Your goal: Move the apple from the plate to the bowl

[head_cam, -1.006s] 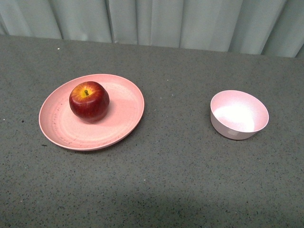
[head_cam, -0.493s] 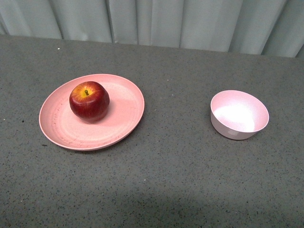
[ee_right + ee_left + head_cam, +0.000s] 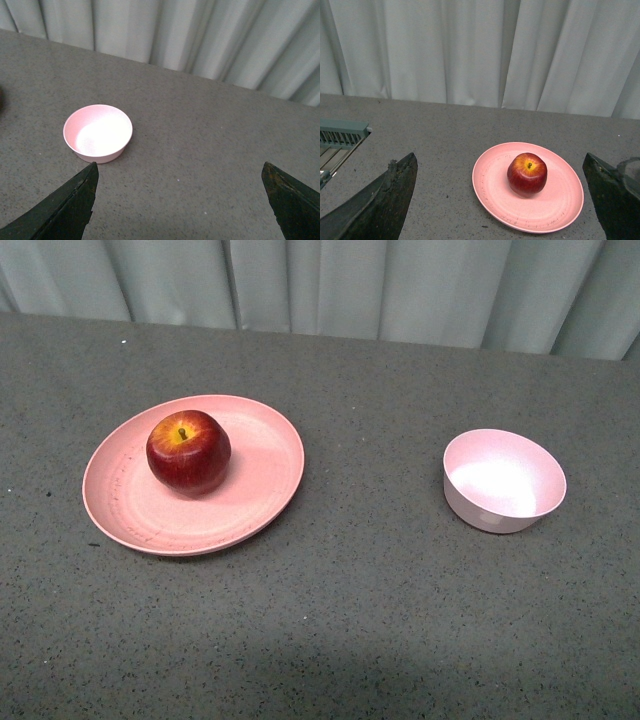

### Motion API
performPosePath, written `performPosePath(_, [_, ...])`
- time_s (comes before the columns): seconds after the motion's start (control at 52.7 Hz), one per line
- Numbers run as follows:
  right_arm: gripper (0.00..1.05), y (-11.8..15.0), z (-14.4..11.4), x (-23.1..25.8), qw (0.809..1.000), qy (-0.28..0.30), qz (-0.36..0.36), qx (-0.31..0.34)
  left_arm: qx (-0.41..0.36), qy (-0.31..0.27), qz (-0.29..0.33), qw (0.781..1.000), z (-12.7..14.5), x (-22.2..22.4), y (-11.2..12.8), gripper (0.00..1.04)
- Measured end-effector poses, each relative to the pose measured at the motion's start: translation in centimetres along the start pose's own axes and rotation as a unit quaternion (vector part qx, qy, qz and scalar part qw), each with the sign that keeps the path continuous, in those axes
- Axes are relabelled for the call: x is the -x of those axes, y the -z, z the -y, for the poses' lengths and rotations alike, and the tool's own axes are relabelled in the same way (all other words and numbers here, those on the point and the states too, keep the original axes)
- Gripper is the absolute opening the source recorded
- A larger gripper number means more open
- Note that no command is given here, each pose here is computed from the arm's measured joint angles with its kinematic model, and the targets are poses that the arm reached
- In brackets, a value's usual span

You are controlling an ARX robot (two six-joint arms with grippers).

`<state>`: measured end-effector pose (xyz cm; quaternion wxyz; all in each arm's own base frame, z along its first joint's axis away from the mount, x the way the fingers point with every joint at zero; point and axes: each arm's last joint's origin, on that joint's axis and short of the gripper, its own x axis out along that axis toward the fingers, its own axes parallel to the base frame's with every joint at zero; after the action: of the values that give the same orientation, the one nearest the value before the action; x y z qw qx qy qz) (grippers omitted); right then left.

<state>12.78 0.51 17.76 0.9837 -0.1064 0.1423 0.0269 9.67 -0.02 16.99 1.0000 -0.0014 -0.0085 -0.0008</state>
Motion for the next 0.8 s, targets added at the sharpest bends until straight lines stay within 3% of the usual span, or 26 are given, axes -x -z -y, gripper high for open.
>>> performPosePath(0.342, [0.95, -3.3, -2.9, -11.3, 0.984, -0.124, -0.124, 0.02, 0.0, 0.0, 0.0, 1.0, 0.0, 0.0, 0.0, 0.98])
performPosePath(0.512, [0.95, -2.4, -5.6, -16.1, 0.961, -0.167, -0.213, 0.051, 0.0, 0.0, 0.0, 1.0, 0.0, 0.0, 0.0, 0.98])
performPosePath(0.797, [0.95, 0.4, -10.1, -21.9, 0.935, -0.206, -0.276, 0.09, 0.0, 0.0, 0.0, 1.0, 0.0, 0.0, 0.0, 0.98])
